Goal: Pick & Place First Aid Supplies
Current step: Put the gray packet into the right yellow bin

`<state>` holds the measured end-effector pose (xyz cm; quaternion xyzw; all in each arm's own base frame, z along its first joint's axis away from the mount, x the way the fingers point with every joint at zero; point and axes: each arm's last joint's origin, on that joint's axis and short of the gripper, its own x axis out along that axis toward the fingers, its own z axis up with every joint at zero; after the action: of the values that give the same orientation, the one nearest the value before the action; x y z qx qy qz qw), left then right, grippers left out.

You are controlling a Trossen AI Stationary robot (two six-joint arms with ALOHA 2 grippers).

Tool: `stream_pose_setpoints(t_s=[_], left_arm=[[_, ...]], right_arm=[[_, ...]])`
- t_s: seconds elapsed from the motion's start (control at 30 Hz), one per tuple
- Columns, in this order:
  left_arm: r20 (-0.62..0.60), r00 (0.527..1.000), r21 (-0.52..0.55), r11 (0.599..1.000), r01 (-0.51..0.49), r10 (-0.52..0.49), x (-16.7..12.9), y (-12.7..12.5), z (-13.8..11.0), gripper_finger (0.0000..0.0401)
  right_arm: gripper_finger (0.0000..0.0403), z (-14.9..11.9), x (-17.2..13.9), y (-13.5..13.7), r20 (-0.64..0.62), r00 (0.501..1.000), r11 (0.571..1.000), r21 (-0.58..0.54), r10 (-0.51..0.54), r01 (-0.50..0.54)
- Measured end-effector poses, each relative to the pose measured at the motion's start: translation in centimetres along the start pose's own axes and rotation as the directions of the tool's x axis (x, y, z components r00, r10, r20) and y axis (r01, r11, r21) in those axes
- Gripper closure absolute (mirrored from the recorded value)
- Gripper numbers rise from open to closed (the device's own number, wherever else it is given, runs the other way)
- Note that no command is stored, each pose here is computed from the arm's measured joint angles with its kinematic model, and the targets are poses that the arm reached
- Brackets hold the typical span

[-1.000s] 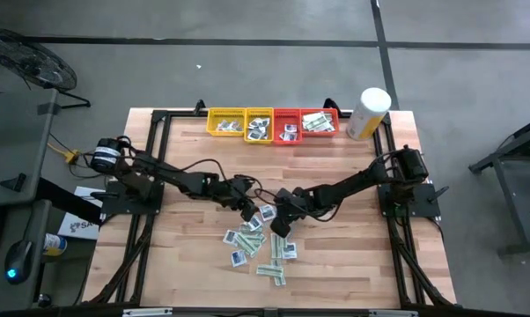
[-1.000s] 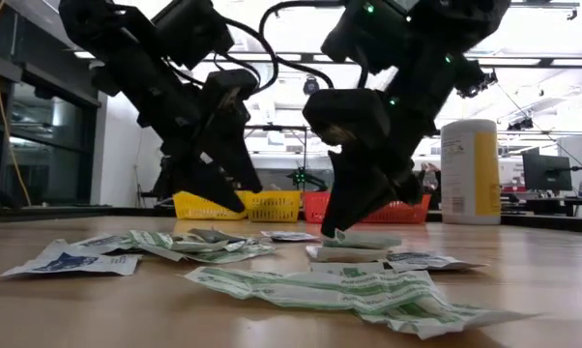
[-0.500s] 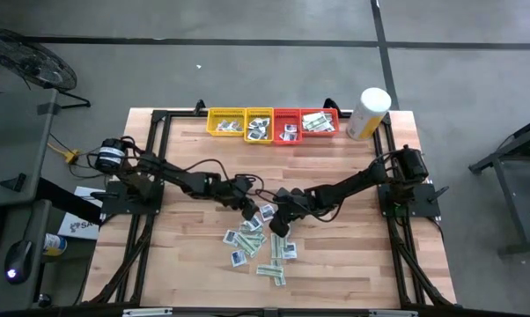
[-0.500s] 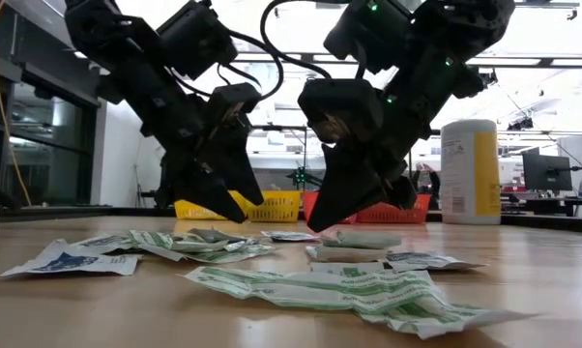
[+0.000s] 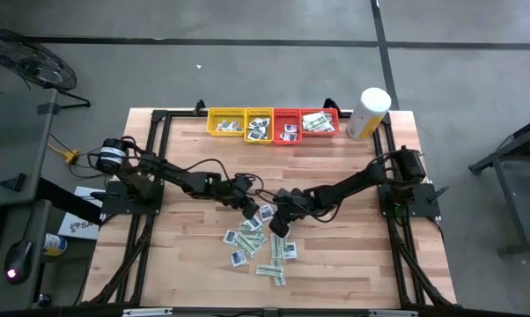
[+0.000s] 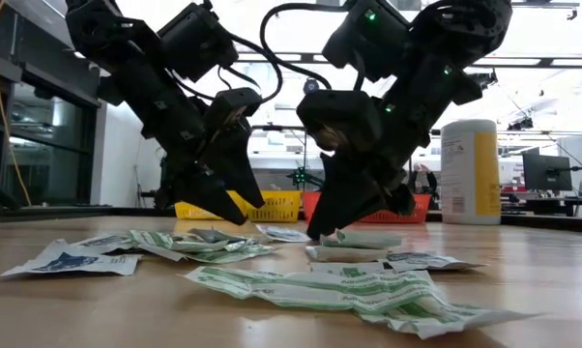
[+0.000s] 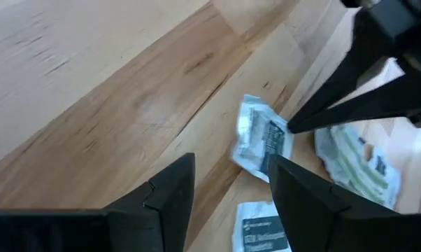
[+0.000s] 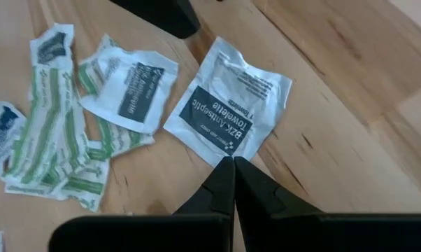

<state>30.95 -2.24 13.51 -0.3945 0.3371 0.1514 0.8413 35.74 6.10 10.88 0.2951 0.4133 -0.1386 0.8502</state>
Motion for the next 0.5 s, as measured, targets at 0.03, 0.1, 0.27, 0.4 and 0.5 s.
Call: stream_pose_setpoints(t_s=[0.03,0.1,0.27,0.4,0.5], left_arm=[[-0.002,1.000,-0.006,1.000,-0.003,0.003,0.0,0.0,0.0,0.0220],[0.000,1.000,-0.026,1.000,-0.001,0.001,0.1,0.0,0.0,0.0220],[0.000,1.000,-0.090,0.996,0.010,-0.010,1.0,0.2,-0.3,0.0220],[0.006,1.000,-0.141,0.990,0.018,-0.017,1.6,0.4,-0.4,0.0220],[0.009,1.000,-0.158,0.987,0.027,-0.026,1.8,0.4,-0.4,0.0220]], right_arm=[[0.0403,-0.1,0.1,0.0,-0.004,1.000,1.000,-0.001,-0.001,0.001],[0.0403,-0.2,0.3,-0.1,-0.005,1.000,1.000,-0.002,-0.006,0.006],[0.0403,-0.2,0.3,-0.1,-0.008,1.000,1.000,-0.005,-0.012,0.012],[0.0403,-0.3,0.3,-0.2,-0.011,1.000,1.000,-0.007,-0.015,0.015],[0.0403,-0.3,0.4,-0.2,-0.012,1.000,1.000,-0.006,-0.015,0.015]])
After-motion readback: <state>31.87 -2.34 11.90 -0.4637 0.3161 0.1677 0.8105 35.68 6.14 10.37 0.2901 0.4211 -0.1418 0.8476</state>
